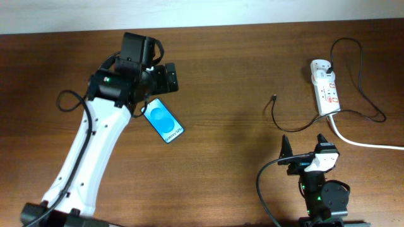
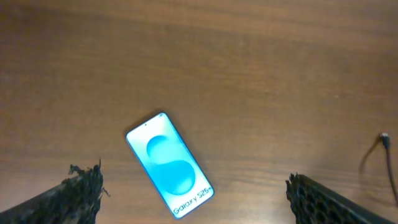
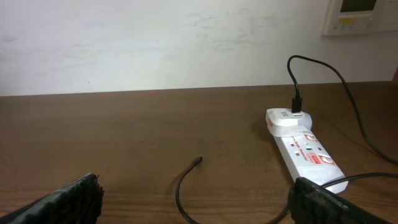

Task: Plug charger to phone and switch on socket
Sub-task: 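Move the left gripper down over the blue phone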

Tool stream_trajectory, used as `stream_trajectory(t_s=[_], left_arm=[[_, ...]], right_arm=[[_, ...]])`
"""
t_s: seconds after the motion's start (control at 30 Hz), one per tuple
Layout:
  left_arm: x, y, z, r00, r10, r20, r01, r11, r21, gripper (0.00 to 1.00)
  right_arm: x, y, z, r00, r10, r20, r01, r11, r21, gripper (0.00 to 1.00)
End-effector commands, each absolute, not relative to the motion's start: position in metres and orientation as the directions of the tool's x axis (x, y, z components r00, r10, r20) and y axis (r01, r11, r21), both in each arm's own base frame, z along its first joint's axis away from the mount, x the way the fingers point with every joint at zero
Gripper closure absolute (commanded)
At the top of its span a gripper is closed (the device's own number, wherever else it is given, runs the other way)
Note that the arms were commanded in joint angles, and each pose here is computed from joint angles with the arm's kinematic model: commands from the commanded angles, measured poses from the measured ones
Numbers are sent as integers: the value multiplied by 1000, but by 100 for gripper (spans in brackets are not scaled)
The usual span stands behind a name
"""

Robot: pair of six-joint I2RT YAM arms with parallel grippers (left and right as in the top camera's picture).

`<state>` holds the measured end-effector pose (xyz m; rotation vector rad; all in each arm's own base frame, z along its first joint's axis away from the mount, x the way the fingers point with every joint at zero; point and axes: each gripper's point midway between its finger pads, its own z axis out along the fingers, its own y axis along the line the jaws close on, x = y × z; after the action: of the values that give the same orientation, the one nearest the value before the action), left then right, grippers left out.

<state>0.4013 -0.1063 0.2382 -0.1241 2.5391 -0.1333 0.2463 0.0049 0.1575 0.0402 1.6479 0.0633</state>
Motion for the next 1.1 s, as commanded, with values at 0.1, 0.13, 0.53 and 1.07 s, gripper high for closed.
stream_trajectory(t_s=[0.1,0.13,0.53,1.07], left_arm=[[420,-96,223,-869,-128,-477,-136,991,-17,1],[421,-96,213,-882,-124,-454,-138,990,-3,1],[429,-98,163,-924,-145,-354,-169,985,37,1],[416,-93,61,-890,-447,-88,-453,889,65,1]], right_arm=[[246,7,155,-82,57,-995,-20,998,58,1],[246,7,155,-81,57,-995,-20,998,59,1],[246,7,155,-82,57,-995,-20,998,58,1],[246,7,155,-82,57,-995,-20,998,58,1]])
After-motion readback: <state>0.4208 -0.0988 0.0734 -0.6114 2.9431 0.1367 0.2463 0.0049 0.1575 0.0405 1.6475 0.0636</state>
